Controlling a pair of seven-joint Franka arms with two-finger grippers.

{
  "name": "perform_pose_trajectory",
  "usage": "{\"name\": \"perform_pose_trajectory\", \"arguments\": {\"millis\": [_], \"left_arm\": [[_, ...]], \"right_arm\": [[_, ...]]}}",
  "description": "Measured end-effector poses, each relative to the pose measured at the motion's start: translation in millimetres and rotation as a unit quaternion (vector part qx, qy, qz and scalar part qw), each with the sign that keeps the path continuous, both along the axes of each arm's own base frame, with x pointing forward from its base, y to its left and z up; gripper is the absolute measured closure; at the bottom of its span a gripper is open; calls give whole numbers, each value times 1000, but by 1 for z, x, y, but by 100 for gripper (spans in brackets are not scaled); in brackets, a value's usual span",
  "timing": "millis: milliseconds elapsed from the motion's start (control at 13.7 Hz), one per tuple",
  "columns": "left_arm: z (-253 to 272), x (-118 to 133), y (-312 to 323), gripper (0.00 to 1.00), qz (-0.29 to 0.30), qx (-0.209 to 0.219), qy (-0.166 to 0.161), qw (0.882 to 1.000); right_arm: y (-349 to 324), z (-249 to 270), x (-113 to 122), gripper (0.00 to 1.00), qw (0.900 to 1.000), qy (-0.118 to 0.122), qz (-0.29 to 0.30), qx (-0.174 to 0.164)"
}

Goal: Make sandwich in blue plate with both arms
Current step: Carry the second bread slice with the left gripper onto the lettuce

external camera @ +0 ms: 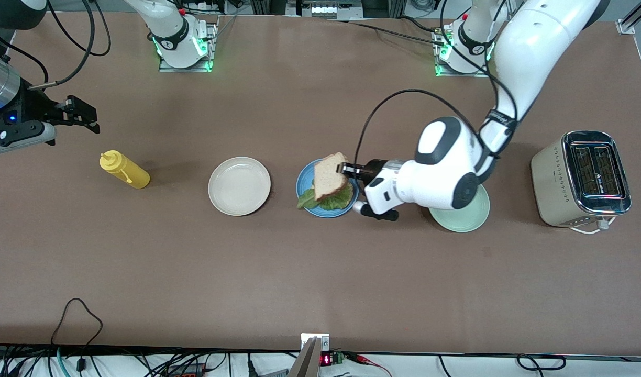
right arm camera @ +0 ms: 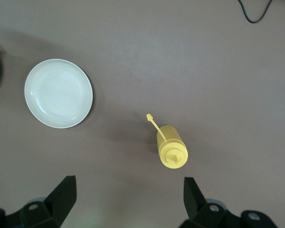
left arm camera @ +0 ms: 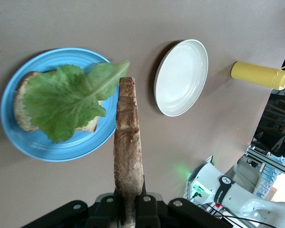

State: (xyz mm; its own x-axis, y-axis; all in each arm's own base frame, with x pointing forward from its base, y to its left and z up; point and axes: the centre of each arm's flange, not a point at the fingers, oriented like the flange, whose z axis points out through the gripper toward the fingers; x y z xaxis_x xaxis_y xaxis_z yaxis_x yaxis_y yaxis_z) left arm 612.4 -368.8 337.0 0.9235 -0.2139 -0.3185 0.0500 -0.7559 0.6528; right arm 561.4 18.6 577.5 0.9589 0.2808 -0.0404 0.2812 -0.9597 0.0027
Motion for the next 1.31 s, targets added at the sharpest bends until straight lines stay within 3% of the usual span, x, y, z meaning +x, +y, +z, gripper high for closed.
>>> {"name": "perform_pose_trajectory", "arguments": {"millis": [219, 656, 1312], "left_arm": [[-14, 2, -3, 90, 11, -9, 5, 1000], [-71, 5, -1, 90, 10, -20, 20, 1000], [-139, -2, 11, 88, 6, -30, 1, 1000]], "right_arm": [[-8, -4, 2, 0, 1000, 4, -3, -30], [-13, -7, 4, 0, 999, 6, -22, -33], [-20, -7, 4, 0, 998, 5, -57, -34]]}}
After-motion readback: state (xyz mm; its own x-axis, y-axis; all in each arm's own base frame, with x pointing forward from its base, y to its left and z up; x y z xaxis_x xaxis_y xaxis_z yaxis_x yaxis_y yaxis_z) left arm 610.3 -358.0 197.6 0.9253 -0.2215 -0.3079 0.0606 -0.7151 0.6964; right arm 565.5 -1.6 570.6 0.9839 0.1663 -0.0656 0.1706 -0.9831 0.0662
